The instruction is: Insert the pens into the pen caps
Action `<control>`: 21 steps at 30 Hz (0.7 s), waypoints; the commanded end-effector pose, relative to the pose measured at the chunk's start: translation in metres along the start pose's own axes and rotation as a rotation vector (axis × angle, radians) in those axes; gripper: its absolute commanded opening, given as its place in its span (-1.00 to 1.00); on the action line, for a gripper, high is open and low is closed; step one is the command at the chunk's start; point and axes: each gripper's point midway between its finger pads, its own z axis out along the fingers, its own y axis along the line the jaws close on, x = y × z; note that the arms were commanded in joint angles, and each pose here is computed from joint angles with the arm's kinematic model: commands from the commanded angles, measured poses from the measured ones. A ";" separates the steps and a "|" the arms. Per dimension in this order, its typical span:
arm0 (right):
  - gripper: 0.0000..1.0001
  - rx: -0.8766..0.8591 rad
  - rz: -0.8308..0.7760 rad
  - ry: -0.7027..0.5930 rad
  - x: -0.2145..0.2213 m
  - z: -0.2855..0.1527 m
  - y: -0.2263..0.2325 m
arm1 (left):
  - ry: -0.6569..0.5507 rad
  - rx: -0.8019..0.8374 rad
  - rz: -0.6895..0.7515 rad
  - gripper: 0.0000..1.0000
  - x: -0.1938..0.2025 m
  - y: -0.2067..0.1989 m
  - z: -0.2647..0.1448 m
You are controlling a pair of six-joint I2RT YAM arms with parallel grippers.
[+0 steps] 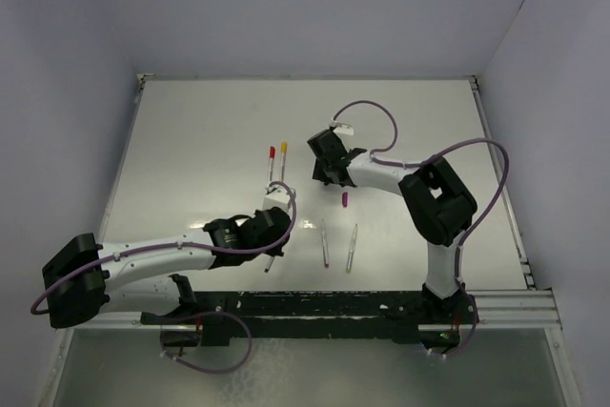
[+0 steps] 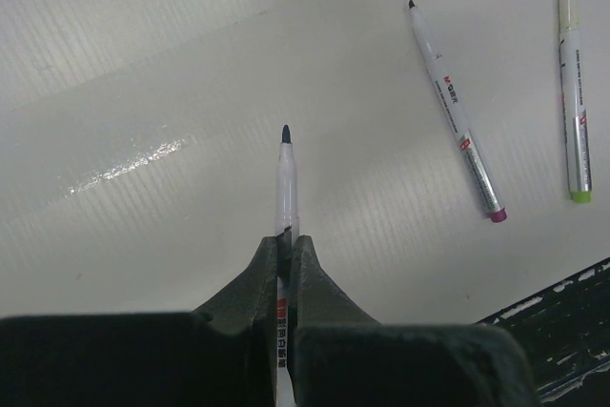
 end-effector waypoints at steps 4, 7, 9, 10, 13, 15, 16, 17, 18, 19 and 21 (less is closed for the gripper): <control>-0.21 0.159 -0.068 0.102 0.039 0.009 -0.037 | -0.046 0.024 -0.005 -1.00 -0.011 -0.006 -0.001; -0.21 0.187 -0.082 0.106 0.046 0.008 -0.045 | -0.048 0.024 -0.009 -1.00 -0.012 -0.006 -0.001; -0.22 0.207 -0.098 0.117 0.051 0.008 -0.050 | -0.049 0.023 -0.011 -1.00 -0.012 -0.006 -0.001; -0.22 0.219 -0.109 0.124 0.054 0.008 -0.053 | -0.051 0.023 -0.012 -1.00 -0.012 -0.006 -0.002; -0.24 0.256 -0.146 0.142 0.062 0.010 -0.060 | -0.054 0.022 -0.015 -1.00 -0.013 -0.005 -0.002; -0.26 0.269 -0.167 0.156 0.068 0.010 -0.063 | -0.057 0.020 -0.017 -1.00 -0.014 -0.005 -0.003; -0.30 0.272 -0.174 0.163 0.071 0.011 -0.063 | -0.059 0.019 -0.018 -1.00 -0.014 -0.005 -0.003; -0.35 0.272 -0.182 0.170 0.074 0.012 -0.064 | -0.060 0.019 -0.021 -1.00 -0.015 -0.005 -0.003; -0.41 0.269 -0.188 0.177 0.077 0.013 -0.064 | -0.061 0.017 -0.024 -1.00 -0.015 -0.004 -0.004; -0.47 0.260 -0.193 0.182 0.079 0.013 -0.062 | -0.061 0.016 -0.026 -1.00 -0.014 -0.004 -0.004; -0.66 0.242 -0.201 0.193 0.082 0.015 -0.060 | -0.065 0.014 -0.030 -1.00 -0.015 -0.003 -0.005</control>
